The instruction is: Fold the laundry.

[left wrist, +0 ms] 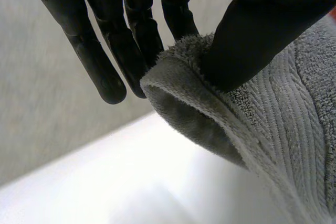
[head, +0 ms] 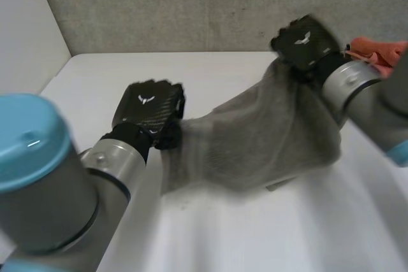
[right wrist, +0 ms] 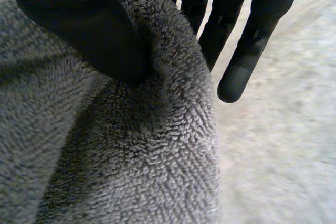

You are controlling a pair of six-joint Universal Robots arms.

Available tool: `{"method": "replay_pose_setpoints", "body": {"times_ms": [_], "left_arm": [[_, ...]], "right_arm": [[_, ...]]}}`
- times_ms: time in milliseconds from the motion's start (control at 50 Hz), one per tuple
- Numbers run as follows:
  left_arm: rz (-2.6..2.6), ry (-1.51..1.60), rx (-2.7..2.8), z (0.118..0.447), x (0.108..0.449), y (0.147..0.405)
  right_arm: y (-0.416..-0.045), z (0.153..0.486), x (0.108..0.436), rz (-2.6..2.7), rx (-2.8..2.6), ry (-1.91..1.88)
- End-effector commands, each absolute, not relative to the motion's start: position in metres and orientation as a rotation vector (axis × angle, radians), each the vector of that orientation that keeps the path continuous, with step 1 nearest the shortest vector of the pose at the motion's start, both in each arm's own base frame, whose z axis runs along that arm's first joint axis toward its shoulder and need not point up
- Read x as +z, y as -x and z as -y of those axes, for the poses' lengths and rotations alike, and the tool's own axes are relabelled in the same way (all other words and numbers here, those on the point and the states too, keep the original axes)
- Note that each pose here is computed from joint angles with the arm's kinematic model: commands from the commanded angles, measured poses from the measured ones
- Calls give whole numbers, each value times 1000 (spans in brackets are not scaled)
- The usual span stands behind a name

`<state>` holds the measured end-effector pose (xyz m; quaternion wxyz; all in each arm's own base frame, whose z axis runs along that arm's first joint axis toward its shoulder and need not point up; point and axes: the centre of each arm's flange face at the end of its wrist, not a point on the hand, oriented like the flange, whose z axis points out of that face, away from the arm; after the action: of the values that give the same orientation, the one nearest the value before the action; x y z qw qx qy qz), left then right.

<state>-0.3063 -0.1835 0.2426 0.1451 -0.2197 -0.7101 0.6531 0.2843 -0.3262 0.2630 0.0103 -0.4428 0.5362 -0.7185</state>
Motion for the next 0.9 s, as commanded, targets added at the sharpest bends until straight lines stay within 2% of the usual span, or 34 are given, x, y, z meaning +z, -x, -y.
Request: {"method": "replay_pose_setpoints", "body": {"times_ms": [20,60,140,180,280,340,440,520,580,700,900], "left_arm": [[2235,593,1868,246,179,303],[2262,581,1878,257,170,303],[2363,486,1929,288,159,283],[2396,432,1956,300,160,271],[2415,411,1970,306,161,262],[2397,403,1991,305,169,260],[2364,395,2017,298,182,259],[2322,379,2058,296,196,258],[2296,356,2091,299,206,256],[2298,299,2139,316,213,244],[2380,372,2084,320,187,246]], "right_arm": [[-311,349,184,-1668,-2180,1396],[-317,343,178,-1672,-2153,1395],[-311,339,179,-1743,-2127,1327],[-304,336,188,-1791,-2119,1265],[-277,307,238,-1905,-2017,1045],[-259,304,244,-1998,-1946,969],[-217,309,231,-2255,-1770,896],[-200,314,222,-2337,-1727,972],[-198,317,213,-2347,-1727,1080],[-201,334,172,-2358,-1671,1238],[-212,362,152,-2248,-1768,1102]]}}
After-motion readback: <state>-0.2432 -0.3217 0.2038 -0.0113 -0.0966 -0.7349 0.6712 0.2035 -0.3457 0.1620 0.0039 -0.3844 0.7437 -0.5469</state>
